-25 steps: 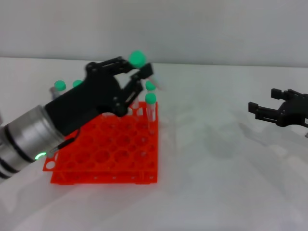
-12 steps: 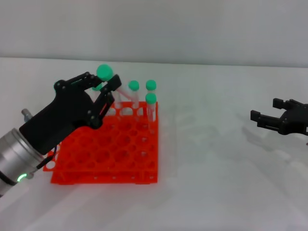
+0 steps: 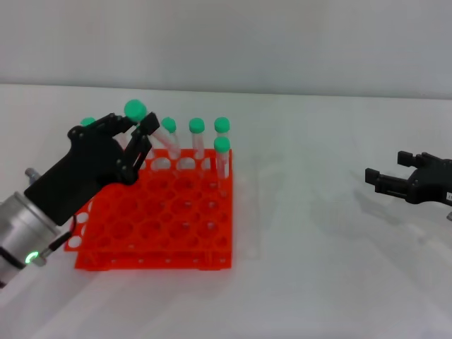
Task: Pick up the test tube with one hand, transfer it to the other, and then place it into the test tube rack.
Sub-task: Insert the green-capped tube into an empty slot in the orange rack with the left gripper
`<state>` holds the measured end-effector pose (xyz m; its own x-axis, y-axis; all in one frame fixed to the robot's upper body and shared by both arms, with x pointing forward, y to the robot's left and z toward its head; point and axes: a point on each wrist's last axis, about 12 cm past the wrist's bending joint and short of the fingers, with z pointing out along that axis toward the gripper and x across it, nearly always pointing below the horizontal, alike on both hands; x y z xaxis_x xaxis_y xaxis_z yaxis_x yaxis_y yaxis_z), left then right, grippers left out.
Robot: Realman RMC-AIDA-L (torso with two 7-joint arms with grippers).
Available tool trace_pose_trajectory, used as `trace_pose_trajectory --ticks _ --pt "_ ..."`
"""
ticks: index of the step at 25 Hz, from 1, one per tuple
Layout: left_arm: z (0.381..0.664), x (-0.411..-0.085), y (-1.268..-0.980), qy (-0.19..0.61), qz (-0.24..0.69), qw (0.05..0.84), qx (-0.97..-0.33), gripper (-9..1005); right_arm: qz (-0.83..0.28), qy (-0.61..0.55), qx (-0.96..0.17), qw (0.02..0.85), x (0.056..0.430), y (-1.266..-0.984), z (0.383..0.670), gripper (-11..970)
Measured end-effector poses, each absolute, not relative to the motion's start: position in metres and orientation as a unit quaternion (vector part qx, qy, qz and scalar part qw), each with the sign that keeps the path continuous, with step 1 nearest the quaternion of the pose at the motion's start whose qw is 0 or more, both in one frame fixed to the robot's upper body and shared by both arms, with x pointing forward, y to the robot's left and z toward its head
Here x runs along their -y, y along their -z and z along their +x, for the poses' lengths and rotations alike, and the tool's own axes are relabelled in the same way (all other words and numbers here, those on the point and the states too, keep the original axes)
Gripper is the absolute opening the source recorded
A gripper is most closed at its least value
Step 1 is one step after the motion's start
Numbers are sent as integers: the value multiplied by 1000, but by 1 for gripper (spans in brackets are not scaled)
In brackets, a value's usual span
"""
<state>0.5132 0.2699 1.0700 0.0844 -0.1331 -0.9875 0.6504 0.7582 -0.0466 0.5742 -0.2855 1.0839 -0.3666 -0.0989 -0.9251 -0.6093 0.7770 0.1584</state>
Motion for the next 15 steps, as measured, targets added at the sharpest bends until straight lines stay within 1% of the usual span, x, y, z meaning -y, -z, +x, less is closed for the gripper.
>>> trace_pose_trajectory --ticks 7,15 --pt "533 -257 -1064 291 208 681 -639 235 -224 -248 -789 515 285 -1083 574 874" --pt "537 -253 -1057 293 198 668 -655 239 -219 -243 -792 515 288 -1081 574 875"
